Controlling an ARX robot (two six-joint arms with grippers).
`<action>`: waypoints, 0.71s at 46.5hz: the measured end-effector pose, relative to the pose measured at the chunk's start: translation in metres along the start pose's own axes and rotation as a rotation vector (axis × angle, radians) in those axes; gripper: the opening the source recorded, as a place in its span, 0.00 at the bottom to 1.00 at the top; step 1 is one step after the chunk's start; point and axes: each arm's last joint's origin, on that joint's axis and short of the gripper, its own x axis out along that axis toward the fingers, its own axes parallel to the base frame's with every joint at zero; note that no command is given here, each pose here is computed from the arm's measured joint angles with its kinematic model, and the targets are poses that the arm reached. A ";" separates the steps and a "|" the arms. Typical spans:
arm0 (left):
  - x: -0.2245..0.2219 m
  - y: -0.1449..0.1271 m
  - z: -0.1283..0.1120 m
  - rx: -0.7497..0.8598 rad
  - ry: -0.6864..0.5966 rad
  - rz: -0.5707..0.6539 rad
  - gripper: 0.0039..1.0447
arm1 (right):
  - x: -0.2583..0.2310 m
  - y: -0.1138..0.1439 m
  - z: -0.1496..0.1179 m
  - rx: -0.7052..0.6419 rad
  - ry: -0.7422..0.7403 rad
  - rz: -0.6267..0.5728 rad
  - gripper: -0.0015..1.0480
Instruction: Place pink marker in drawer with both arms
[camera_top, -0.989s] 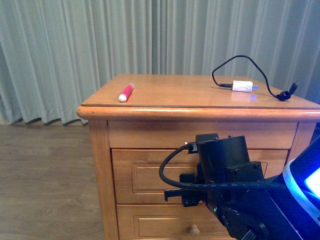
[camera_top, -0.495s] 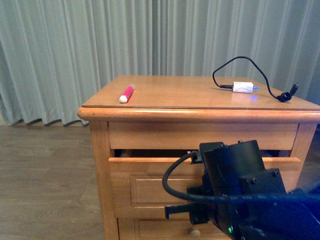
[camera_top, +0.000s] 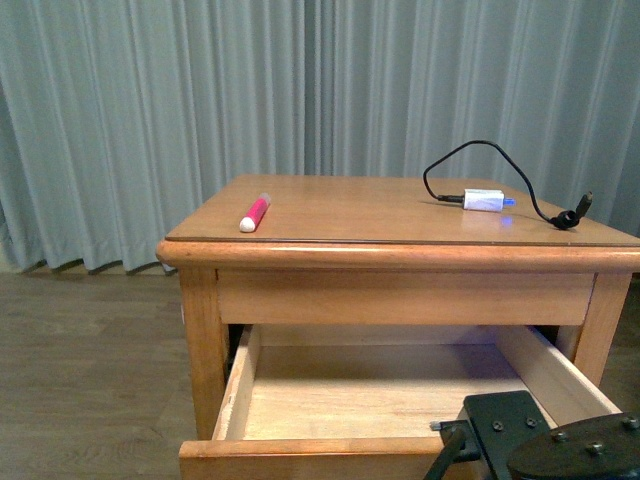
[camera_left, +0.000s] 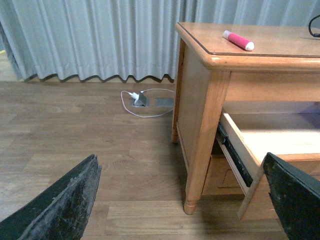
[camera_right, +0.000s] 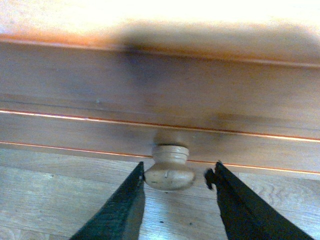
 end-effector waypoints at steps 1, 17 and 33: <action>0.000 0.000 0.000 0.000 0.000 0.000 0.94 | -0.002 -0.001 0.000 0.006 -0.005 -0.003 0.48; 0.000 0.000 0.000 0.000 0.000 0.000 0.94 | -0.073 -0.021 0.022 0.081 -0.104 0.002 0.94; 0.000 0.000 0.000 0.000 0.000 0.000 0.94 | -0.149 -0.043 0.043 0.095 -0.264 0.028 0.92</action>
